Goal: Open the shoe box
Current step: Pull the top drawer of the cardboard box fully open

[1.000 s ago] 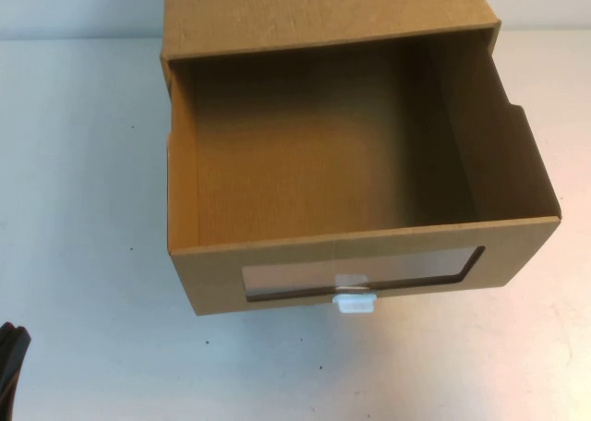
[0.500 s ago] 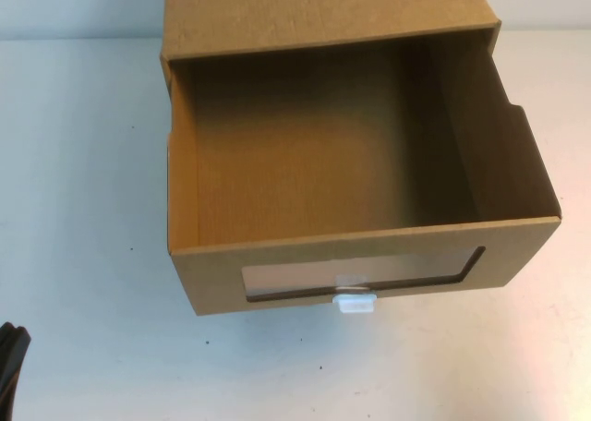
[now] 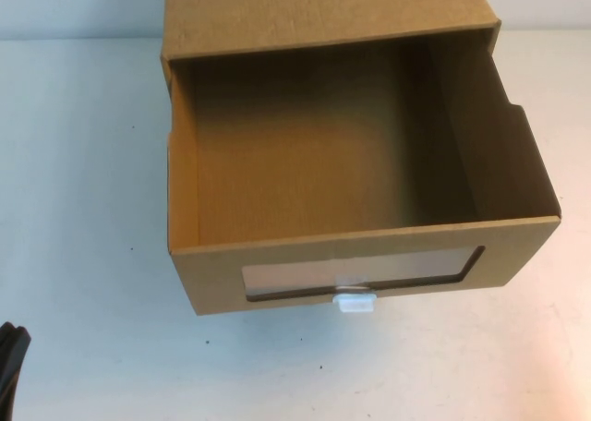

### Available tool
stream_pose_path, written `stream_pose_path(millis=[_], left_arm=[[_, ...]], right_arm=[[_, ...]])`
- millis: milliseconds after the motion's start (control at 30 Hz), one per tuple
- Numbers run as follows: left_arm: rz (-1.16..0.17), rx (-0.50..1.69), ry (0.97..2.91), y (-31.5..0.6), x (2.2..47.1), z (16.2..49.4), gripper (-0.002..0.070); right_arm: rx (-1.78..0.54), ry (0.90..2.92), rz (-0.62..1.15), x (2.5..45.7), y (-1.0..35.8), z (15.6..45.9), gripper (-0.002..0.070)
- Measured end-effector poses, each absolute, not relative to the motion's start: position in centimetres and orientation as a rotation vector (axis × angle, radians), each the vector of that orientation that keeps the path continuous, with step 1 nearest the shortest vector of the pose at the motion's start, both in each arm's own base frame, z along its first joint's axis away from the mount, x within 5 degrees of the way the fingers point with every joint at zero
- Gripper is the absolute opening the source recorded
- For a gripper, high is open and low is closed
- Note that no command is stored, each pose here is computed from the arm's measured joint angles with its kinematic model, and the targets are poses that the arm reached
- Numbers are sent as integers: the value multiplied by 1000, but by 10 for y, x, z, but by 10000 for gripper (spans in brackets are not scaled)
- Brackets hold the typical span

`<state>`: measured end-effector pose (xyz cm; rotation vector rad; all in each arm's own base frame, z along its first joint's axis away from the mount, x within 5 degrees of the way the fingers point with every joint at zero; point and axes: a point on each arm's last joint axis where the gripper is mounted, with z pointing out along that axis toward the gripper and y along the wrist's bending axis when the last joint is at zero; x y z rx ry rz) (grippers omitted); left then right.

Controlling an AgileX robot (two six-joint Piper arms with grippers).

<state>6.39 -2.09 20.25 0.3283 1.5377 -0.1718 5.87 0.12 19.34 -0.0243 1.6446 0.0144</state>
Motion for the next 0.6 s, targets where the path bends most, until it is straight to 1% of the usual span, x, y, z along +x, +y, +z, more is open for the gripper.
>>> stream_pose_path(millis=[233, 600], left_arm=[[-172, 328, 1538, -21, 64, 202, -6], [-172, 328, 1538, -21, 64, 202, -5]], right_arm=[[10, 1849, 38, 53, 1, 174, -13], [16, 1873, 46, 53, 1, 172, -13]])
